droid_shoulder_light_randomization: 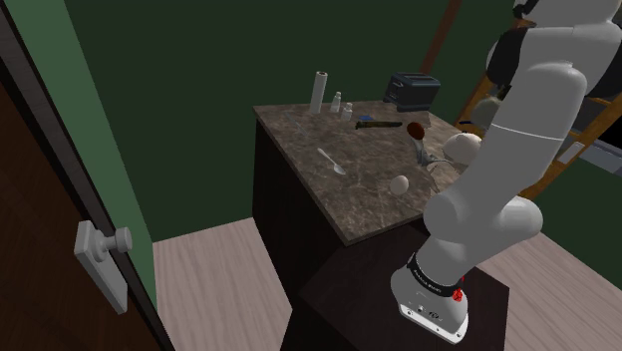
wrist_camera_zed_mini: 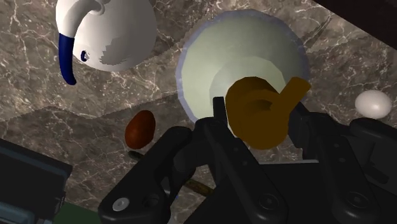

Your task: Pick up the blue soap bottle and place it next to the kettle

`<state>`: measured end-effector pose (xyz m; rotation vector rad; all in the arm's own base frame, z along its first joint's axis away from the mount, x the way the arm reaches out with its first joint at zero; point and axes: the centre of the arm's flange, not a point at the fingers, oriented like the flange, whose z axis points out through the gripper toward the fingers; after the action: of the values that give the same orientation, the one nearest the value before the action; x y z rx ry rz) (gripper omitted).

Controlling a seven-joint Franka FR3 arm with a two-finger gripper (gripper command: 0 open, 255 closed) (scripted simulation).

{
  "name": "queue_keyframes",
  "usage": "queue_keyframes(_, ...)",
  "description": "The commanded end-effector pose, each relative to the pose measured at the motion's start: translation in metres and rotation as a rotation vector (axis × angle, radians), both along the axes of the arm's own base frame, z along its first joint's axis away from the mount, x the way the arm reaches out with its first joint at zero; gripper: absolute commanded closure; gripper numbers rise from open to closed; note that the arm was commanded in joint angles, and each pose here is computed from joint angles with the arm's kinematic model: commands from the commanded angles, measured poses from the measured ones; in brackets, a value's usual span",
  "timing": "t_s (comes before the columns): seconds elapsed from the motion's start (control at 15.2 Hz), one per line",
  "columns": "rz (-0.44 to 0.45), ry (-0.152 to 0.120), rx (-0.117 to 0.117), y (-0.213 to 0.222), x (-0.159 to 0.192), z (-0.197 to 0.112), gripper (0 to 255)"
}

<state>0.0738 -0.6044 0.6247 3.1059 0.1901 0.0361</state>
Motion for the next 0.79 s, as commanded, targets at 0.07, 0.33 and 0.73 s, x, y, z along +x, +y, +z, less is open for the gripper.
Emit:
queue_keyframes(0.07,0.001,0.000,-0.001,-0.002,-0.001,-0.015,255)
queue_keyframes(0.33,0.001,0.000,-0.001,-0.002,-0.001,-0.036,255)
queue_keyframes(0.73,0.001,0.000,-0.001,-0.002,-0.001,-0.068,255)
